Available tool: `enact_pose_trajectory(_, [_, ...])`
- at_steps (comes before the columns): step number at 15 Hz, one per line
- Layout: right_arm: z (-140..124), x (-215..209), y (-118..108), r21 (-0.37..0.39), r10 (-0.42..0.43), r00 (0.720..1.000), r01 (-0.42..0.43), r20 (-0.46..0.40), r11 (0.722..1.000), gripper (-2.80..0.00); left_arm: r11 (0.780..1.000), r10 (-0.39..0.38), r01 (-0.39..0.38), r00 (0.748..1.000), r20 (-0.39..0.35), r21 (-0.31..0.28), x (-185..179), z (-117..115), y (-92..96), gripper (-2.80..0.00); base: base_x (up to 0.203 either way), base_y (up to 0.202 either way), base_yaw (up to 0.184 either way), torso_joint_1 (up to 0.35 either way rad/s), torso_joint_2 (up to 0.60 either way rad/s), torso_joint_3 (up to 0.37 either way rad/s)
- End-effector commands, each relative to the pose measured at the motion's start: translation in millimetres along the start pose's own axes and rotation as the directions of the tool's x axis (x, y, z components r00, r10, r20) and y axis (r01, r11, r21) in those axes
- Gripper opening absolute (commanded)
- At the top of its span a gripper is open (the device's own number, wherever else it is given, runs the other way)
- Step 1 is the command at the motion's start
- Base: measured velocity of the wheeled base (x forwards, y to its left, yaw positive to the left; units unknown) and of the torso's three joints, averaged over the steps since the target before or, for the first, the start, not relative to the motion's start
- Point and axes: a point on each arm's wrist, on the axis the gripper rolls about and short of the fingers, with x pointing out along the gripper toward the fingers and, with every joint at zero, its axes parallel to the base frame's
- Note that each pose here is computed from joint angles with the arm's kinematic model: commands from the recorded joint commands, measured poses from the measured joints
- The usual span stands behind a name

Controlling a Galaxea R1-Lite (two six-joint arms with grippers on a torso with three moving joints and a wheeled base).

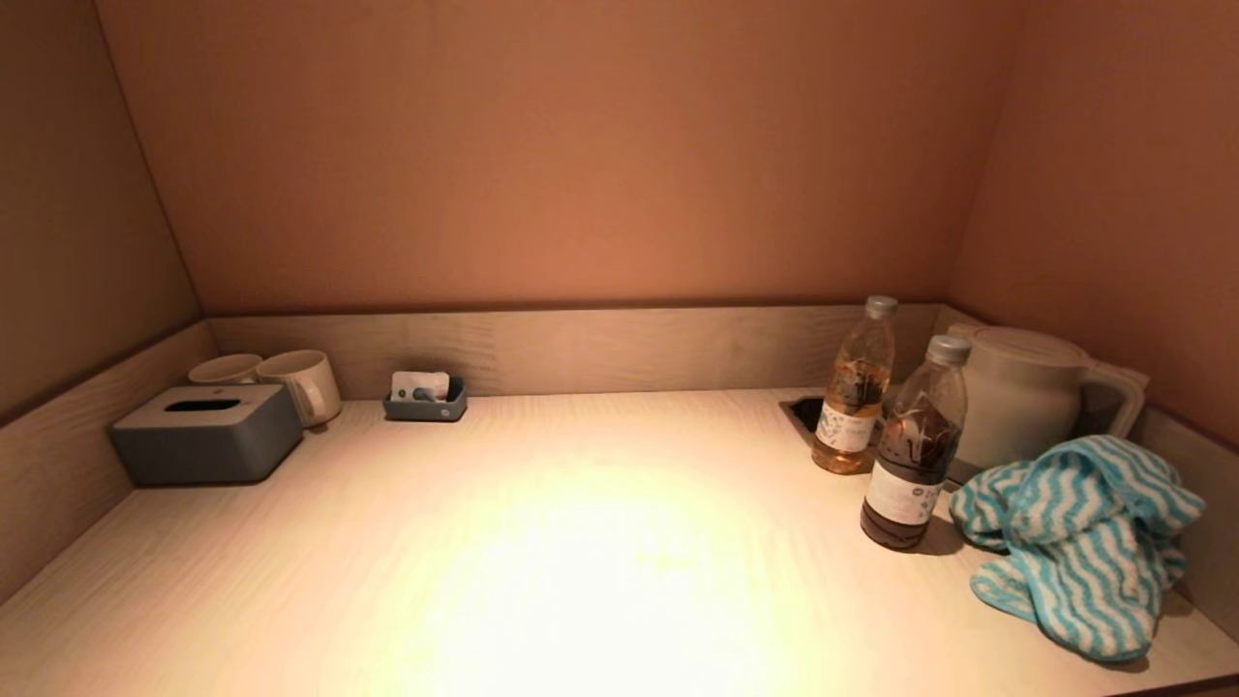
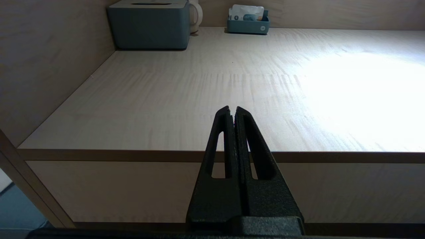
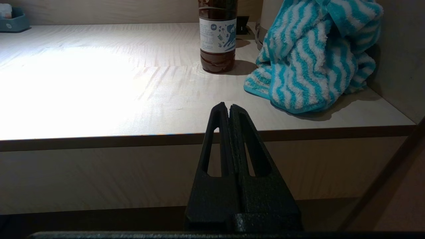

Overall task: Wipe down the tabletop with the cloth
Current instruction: Pick up the tablecloth

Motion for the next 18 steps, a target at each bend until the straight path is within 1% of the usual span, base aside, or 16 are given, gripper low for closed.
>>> enact_pose_trajectory(1, [0, 0, 0, 0.0, 0.001, 1.0, -0.001, 0.0, 1.0, -2.8, 1.0, 0.001, -0.001, 1.0, 0.001, -0.001, 0, 0, 0.0, -2.8, 0.0, 0.0, 0.0, 0.0, 0.0, 0.0])
enact_pose_trajectory(11, [0, 0, 0, -0.001, 0.001, 1.0, -0.001, 0.0, 1.0, -2.8, 1.0, 0.001, -0.001, 1.0, 0.001, -0.001, 0, 0, 0.0, -2.8, 0.0, 0.0, 0.0, 0.0, 0.0, 0.0])
enact_pose_trajectory(15, [0, 0, 0, -0.012, 0.004, 1.0, -0.004, 0.005, 1.0, -2.8, 1.0, 0.001, -0.001, 1.0, 0.001, -0.001, 0, 0, 0.0, -2.8, 0.0, 0.0, 0.0, 0.0, 0.0, 0.0])
enact_pose_trajectory(16, [4, -1, 0, -0.015, 0.002, 1.0, -0.002, 0.023, 1.0, -2.8, 1.0, 0.001, -0.001, 1.0, 0.001, -0.001, 0, 0, 0.0, -2.8, 0.0, 0.0, 0.0, 0.0, 0.0, 0.0])
enact_pose_trajectory(18, [22, -7, 0, -0.017, 0.005, 0.996, -0.004, 0.093, 1.0, -2.8, 1.0, 0.001, -0.001, 1.0, 0.001, -0.001, 0, 0, 0.0, -2.8, 0.0, 0.0, 0.0, 0.0, 0.0, 0.0])
